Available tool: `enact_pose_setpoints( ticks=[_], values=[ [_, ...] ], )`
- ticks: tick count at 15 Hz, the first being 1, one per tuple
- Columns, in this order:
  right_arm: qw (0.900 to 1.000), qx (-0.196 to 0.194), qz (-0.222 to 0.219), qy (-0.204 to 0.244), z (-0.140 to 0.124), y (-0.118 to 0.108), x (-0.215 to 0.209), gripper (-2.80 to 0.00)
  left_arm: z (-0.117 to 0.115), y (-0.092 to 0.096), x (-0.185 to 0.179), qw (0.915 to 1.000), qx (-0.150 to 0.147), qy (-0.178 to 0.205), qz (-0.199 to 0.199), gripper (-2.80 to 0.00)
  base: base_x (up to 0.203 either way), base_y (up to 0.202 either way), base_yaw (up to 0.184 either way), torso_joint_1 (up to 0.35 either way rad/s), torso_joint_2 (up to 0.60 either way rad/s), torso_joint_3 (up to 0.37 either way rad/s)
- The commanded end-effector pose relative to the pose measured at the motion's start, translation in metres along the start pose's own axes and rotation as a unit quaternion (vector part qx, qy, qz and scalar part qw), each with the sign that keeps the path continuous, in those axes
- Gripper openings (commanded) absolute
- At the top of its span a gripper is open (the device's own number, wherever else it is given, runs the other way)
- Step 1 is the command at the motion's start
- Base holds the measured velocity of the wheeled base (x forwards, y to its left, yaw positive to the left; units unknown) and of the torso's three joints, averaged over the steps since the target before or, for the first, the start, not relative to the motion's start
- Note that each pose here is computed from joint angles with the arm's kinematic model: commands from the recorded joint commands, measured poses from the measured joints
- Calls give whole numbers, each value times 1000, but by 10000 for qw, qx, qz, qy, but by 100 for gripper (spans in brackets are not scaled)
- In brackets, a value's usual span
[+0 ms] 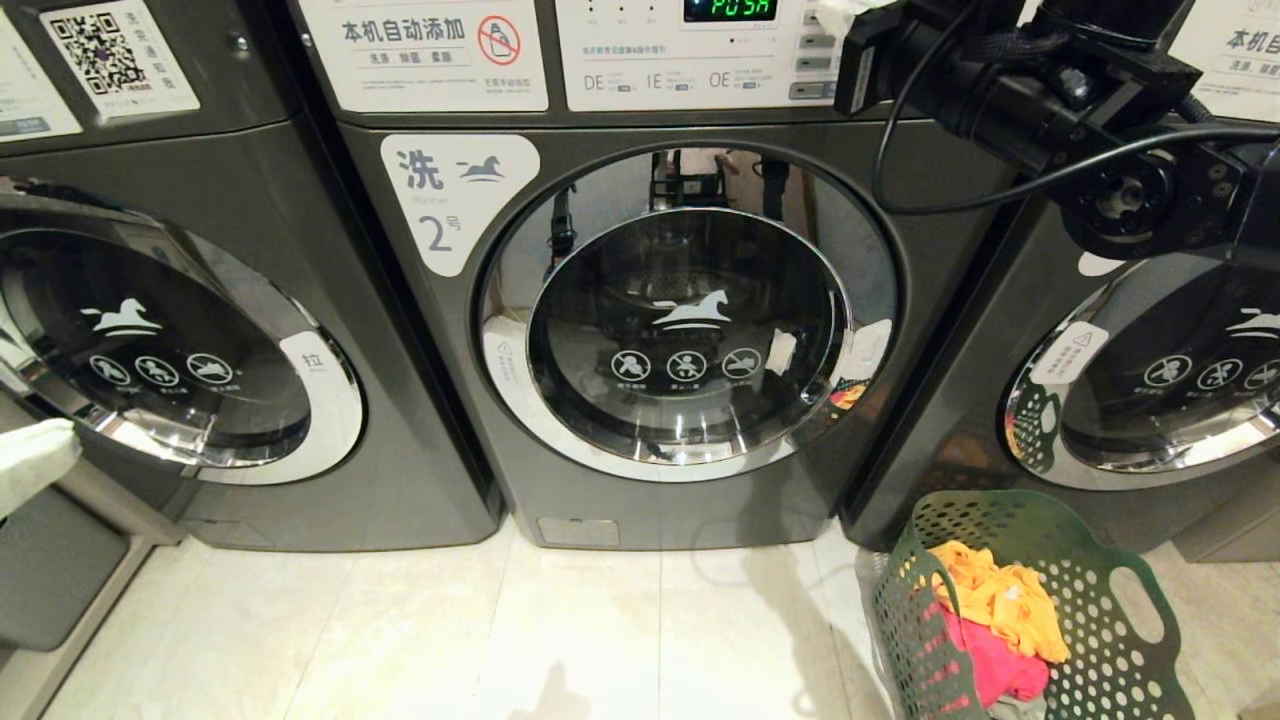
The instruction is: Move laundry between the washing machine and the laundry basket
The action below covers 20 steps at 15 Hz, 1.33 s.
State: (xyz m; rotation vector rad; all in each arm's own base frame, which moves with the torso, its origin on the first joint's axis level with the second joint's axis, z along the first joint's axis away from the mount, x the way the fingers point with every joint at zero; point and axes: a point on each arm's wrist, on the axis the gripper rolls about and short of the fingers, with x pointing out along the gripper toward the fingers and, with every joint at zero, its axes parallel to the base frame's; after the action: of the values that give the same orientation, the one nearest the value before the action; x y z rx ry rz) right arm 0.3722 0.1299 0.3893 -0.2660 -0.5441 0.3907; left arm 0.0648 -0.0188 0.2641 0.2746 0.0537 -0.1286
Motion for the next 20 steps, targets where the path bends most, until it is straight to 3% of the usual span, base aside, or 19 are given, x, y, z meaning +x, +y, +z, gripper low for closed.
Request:
enact_pose_setpoints(
  ticks=[1,7,11,16,20],
  values=[
    [10000,-34,-50,-3,-1,-3,0,-280,0,0,0,10000,4,-8,6,-280,0,0,0,0,0,0],
    [10000,-33,7,-52,6,-3,-3,-280,0,1,-3,10000,3,-60,-44,-280,0,0,0,0,0,0],
    [9983,135,558,59,20,5,-24,-280,0,1,-4,10000,10,-60,-44,-280,0,0,0,0,0,0],
    [9960,377,777,245,18,13,-36,-280,-2,0,-3,10000,17,-33,-60,-280,0,0,0,0,0,0],
    [9944,423,843,484,2,18,-36,-280,-3,0,-5,10000,10,-60,-44,-280,0,0,0,0,0,0]
  ],
)
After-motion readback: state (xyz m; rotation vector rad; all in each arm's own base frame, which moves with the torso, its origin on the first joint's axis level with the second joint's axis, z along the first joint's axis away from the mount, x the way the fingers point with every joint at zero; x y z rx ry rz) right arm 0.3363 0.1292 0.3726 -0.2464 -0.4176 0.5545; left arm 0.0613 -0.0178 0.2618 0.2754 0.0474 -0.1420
